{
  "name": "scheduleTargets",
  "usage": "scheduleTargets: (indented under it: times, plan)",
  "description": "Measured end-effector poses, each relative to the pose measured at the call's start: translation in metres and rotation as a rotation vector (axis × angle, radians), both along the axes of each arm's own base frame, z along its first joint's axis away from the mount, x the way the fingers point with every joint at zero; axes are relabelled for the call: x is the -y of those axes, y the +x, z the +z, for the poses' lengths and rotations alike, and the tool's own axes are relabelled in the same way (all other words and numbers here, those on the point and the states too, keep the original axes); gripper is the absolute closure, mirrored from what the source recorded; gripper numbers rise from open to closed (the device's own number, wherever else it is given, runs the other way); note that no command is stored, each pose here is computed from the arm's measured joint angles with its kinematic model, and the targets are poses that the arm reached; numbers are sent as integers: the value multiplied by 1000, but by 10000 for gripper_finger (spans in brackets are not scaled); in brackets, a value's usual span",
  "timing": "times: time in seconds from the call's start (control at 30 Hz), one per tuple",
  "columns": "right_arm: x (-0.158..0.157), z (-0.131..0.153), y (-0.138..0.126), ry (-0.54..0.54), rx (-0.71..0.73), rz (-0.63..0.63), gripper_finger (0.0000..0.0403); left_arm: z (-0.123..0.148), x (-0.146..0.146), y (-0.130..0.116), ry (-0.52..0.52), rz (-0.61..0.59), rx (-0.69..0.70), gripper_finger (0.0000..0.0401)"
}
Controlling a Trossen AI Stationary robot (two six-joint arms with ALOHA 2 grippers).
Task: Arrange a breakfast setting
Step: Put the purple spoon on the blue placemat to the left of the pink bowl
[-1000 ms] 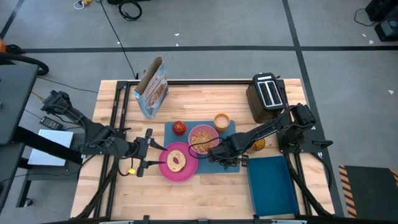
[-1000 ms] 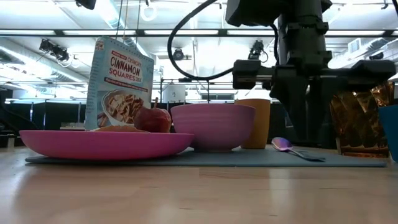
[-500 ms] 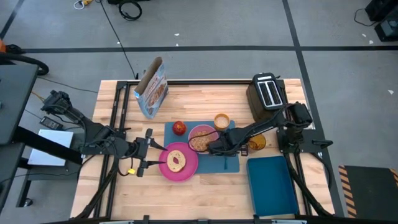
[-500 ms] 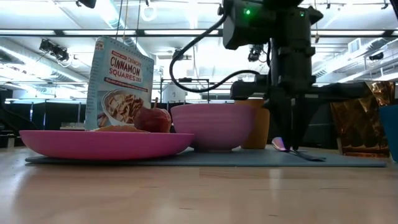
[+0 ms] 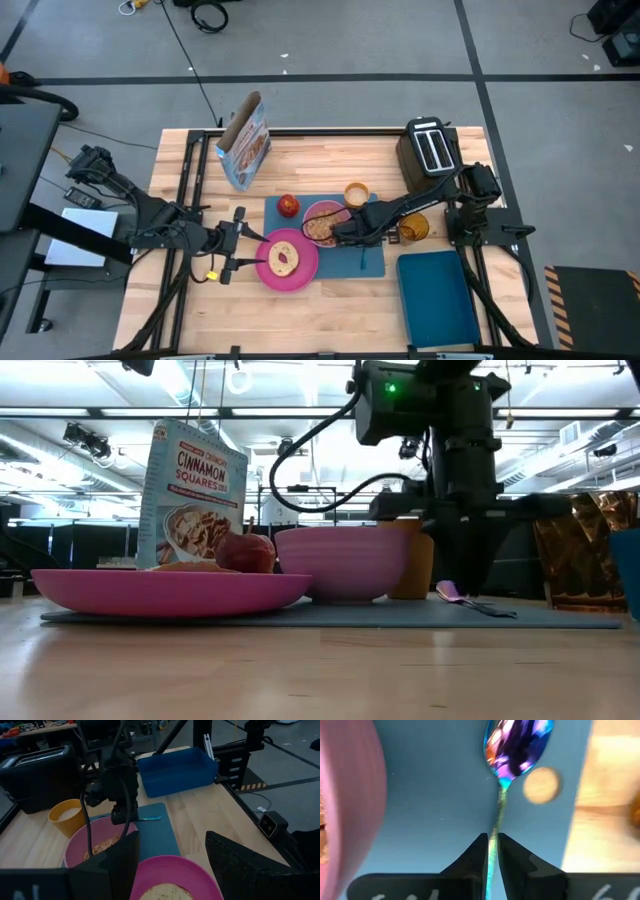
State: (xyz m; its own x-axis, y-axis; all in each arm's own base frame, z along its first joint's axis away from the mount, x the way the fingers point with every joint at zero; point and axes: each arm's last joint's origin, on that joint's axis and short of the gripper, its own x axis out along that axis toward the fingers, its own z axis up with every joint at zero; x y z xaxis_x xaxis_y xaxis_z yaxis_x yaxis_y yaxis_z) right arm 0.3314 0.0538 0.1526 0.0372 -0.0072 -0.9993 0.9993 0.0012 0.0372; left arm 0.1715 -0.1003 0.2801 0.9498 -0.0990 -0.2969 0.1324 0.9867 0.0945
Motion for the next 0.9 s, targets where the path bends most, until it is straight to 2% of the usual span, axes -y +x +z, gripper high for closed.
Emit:
scheduleTargets:
  times: [0.17, 0.53, 0.9]
  plan:
    - [1, 11, 0, -26, -34, 48, 355, 0, 0, 0, 16, -5, 3, 168]
    - [-1, -6, 5, -1, -24, 23, 355, 0, 0, 0, 12, -3, 1, 168]
    - [-3, -3, 4, -19, -9, 38, 355, -1, 0, 0, 4, 1, -7, 168]
